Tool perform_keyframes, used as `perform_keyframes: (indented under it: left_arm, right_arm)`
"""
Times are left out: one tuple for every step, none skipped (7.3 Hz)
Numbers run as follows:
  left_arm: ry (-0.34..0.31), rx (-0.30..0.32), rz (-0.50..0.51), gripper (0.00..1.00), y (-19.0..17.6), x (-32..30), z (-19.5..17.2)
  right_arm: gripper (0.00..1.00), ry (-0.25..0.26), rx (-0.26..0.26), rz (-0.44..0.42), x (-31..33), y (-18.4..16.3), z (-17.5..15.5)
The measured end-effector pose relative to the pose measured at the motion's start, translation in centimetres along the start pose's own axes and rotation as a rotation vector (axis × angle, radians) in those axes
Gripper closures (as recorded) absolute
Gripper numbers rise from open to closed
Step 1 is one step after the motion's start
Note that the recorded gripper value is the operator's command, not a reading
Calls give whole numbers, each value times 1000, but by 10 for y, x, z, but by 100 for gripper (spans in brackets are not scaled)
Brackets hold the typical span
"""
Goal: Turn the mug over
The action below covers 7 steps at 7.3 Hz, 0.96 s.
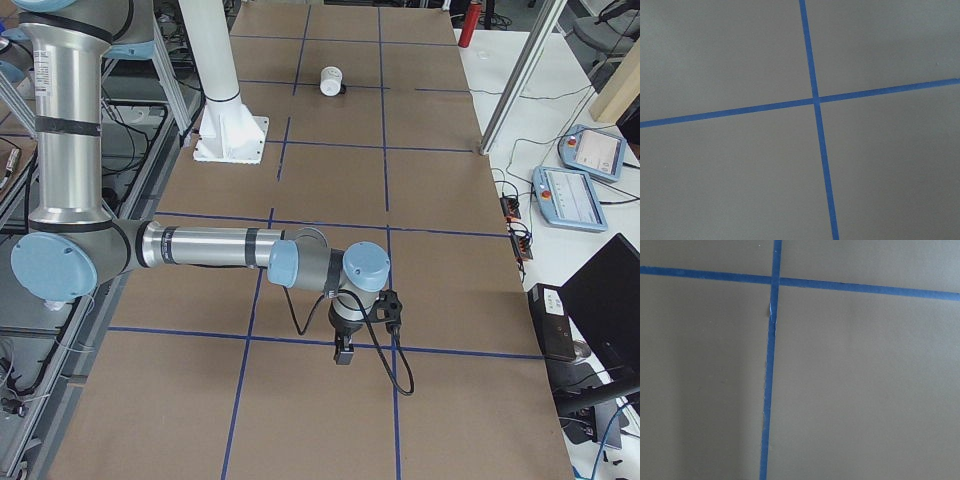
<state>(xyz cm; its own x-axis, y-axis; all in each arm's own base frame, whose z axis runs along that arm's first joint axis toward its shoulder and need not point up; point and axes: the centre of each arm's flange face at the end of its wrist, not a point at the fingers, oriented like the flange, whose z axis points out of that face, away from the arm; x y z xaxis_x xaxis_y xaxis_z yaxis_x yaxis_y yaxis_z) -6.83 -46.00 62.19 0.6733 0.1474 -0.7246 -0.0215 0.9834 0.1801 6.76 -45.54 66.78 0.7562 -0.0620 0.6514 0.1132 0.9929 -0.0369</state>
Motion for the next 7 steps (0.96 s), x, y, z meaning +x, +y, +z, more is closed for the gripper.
perform_keyframes:
  left_arm:
    - [44,2,2,0,0,5,0]
    - [94,1,2,0,0,9,2]
    - [118,-5,-6,0,1,8,5]
    - [124,-10,-11,0,1,7,7]
    - [125,-10,-10,0,1,8,7]
    - [103,-9,-4,0,-2,8,6]
    - [37,-4,11,0,-11,8,2]
  right_arm:
    - [0,0,0,0,0,0,0]
    - [0,0,0,0,0,0,0]
    - [0,0,0,0,0,0,0]
    - [0,0,0,0,0,0,0]
    - [0,0,0,0,0,0,0]
    - [0,0,0,0,0,0,0]
    - [0,0,0,0,0,0,0]
